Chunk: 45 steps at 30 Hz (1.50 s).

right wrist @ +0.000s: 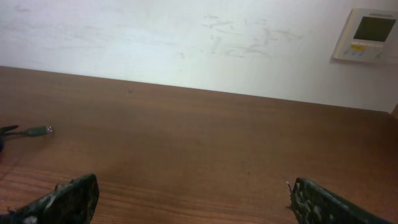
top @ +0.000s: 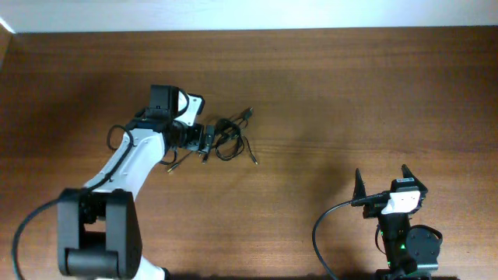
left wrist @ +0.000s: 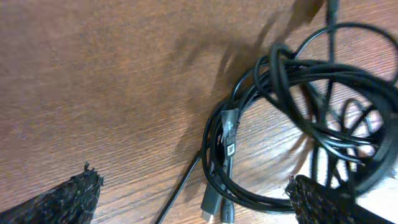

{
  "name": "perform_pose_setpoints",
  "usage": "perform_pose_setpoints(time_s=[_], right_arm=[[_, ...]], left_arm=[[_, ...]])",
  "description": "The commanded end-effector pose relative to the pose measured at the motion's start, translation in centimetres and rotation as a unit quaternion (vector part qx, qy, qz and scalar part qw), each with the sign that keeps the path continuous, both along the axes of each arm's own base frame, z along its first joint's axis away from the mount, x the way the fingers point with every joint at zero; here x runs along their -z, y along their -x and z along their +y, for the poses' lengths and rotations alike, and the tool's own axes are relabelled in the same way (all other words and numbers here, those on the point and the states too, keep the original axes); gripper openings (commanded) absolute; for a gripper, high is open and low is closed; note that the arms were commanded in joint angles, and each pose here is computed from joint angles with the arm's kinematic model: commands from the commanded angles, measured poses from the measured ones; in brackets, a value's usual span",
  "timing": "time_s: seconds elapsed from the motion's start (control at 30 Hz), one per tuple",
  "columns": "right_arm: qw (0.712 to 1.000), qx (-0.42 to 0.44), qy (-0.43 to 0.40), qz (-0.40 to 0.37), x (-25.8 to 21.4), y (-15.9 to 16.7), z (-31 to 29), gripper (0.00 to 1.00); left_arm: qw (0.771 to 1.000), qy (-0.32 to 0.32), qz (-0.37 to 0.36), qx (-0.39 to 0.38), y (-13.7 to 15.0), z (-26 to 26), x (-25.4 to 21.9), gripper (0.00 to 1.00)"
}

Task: Untangle cables
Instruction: 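Move the left gripper forward over the black cable bundle, then grasp the black cable bundle with the left gripper and lift it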

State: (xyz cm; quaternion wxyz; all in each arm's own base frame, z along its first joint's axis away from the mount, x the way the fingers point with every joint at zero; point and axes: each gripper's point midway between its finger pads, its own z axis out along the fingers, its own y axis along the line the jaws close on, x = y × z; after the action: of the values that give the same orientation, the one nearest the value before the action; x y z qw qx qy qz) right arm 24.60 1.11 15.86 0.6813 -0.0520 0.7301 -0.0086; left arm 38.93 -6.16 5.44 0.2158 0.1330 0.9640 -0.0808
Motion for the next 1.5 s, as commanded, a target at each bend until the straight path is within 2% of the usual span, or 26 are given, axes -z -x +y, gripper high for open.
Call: perform_pose_setpoints(time_s=[0.0, 0.1, 0.17, 0.27, 0.33, 0.43, 0.5, 0.57, 0.67, 0.7, 1.1, 1.17, 1.23, 1.43, 1.47], right_arm=[[1.000, -0.009, 0.001, 0.001, 0.2, 0.0, 0.3, 0.99], [1.000, -0.009, 0.001, 0.001, 0.2, 0.0, 0.3, 0.99], [1.000, -0.009, 0.001, 0.001, 0.2, 0.0, 0.3, 0.99], [1.000, -0.009, 0.001, 0.001, 0.2, 0.0, 0.3, 0.99], [1.000, -0.009, 0.001, 0.001, 0.2, 0.0, 0.3, 0.99], [1.000, -0.009, 0.001, 0.001, 0.2, 0.0, 0.3, 0.99], [1.000, -0.009, 0.001, 0.001, 0.2, 0.0, 0.3, 0.99], [1.000, -0.009, 0.001, 0.001, 0.2, 0.0, 0.3, 0.99], [1.000, -0.009, 0.001, 0.001, 0.2, 0.0, 0.3, 0.99], [1.000, -0.009, 0.001, 0.001, 0.2, 0.0, 0.3, 0.99], [1.000, -0.009, 0.001, 0.001, 0.2, 0.0, 0.3, 0.99], [1.000, -0.009, 0.001, 0.001, 0.2, 0.0, 0.3, 0.99], [1.000, -0.009, 0.001, 0.001, 0.2, 0.0, 0.3, 0.99], [1.000, -0.009, 0.001, 0.001, 0.2, 0.0, 0.3, 0.99], [1.000, -0.009, 0.001, 0.001, 0.2, 0.0, 0.3, 0.99]], left_arm=[[1.000, 0.001, 0.020, -0.005, -0.2, -0.1, 1.5, 0.99], [1.000, 0.001, 0.023, -0.005, -0.2, -0.1, 1.8, 0.99], [1.000, 0.001, 0.030, -0.005, -0.1, -0.1, 2.3, 0.92], [0.999, 0.008, 0.043, 0.001, 0.1, -0.6, 3.4, 0.87], [0.999, 0.007, 0.044, 0.012, 0.3, -1.4, 3.6, 0.80], [0.999, 0.005, 0.042, 0.029, 0.4, -2.4, 3.6, 0.79], [0.999, 0.005, 0.041, 0.031, 0.4, -2.7, 3.5, 0.74], [0.999, 0.006, 0.038, 0.031, 0.3, -2.7, 3.5, 0.66], [0.999, 0.006, 0.039, 0.031, 0.3, -2.7, 3.5, 0.42], [0.999, 0.006, 0.038, 0.031, 0.3, -2.7, 3.5, 0.37], [0.999, 0.006, 0.038, 0.031, 0.3, -2.7, 3.5, 0.33], [0.999, 0.006, 0.036, 0.031, 0.2, -2.7, 3.5, 0.23], [0.999, 0.006, 0.034, 0.031, 0.1, -2.7, 3.4, 0.00], [0.999, 0.006, 0.033, 0.031, 0.0, -2.7, 3.4, 0.00], [0.999, 0.007, 0.033, 0.031, 0.0, -2.7, 3.4, 0.02]])
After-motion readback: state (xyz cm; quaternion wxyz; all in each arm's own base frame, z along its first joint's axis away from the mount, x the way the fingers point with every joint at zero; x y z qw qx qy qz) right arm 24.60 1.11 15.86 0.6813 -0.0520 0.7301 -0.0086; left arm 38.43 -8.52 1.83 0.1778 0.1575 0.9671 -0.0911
